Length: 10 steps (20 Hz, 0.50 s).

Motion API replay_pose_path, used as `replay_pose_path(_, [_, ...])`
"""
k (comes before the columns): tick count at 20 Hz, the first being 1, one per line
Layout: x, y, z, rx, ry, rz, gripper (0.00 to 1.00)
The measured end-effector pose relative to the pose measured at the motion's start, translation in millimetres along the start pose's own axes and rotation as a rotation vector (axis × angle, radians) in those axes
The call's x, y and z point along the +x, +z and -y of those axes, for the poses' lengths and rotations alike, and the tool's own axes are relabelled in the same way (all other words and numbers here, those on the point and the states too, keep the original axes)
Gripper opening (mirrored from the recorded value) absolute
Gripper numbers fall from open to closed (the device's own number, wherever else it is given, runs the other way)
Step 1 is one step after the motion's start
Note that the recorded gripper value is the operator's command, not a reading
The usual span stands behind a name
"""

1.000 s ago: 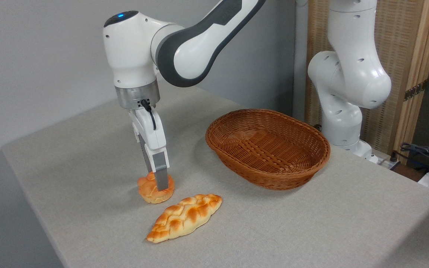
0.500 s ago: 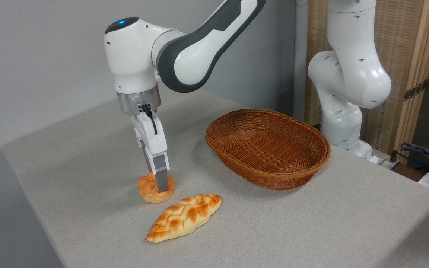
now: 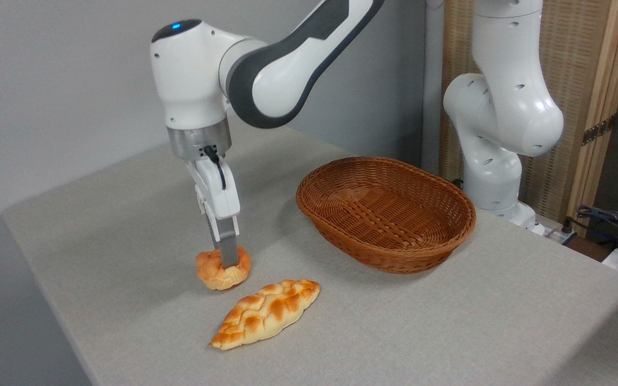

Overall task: Put bread into the basket
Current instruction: 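Lift the roll and carry it over the wicker basket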

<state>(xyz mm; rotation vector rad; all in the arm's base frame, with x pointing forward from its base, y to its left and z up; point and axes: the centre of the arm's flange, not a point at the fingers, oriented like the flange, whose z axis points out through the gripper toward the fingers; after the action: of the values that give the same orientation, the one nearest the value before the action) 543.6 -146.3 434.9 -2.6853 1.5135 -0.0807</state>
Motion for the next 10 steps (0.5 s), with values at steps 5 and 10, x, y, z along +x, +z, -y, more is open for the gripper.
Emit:
replay_pose_path(5, [-17,-46,-7,-0.036,-0.012,0.047,0.13])
replay_pose_path(10, [-59,-102,-43,-0.159,0.05,0.179,0.22])
